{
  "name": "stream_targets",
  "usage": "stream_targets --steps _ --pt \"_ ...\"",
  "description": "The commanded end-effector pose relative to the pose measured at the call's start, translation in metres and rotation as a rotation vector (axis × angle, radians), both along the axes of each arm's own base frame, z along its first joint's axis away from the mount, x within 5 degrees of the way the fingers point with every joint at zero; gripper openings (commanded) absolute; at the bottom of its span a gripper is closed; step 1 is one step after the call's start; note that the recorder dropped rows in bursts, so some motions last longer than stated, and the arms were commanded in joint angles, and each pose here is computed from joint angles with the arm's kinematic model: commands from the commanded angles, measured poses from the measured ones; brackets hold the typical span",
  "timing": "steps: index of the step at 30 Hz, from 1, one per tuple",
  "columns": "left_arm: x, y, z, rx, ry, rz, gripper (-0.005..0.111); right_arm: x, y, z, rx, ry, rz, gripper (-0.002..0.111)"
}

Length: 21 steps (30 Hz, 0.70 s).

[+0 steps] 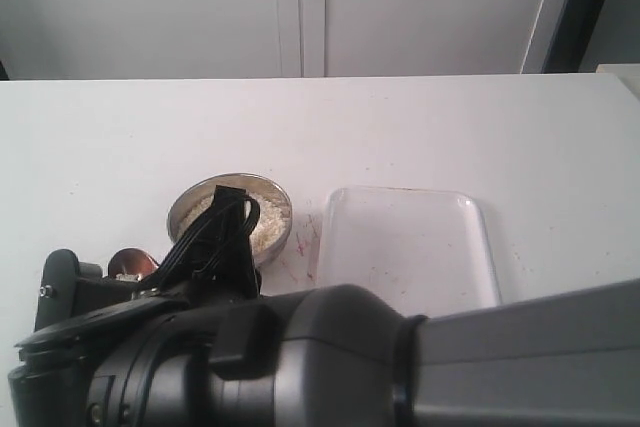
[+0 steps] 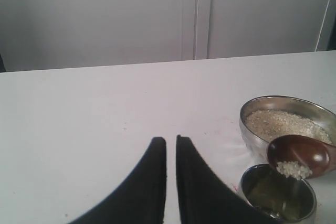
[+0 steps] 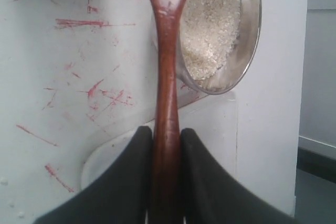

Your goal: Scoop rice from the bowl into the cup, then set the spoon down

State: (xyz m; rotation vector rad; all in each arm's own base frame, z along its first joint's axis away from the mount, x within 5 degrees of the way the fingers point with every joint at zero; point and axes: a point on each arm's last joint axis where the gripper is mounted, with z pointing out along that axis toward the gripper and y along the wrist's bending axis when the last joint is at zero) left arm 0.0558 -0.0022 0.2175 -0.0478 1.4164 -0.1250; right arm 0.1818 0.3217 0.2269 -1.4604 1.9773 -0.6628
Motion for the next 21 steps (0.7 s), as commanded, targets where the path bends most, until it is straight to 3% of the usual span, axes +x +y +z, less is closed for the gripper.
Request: stream_targets --steps 1,21 --pt "-0.0006 -0.0002 0.003 -0.008 -0.014 -0.006 0.014 0.0012 -0.0005 0.0028 -0.039 -0.019 0.026 0.0" --pt "-0.0006 -0.0002 0.003 -0.008 -0.014 -0.006 0.014 0.0049 -0.0009 0.0069 -0.141 -0.072 0.114 0.0"
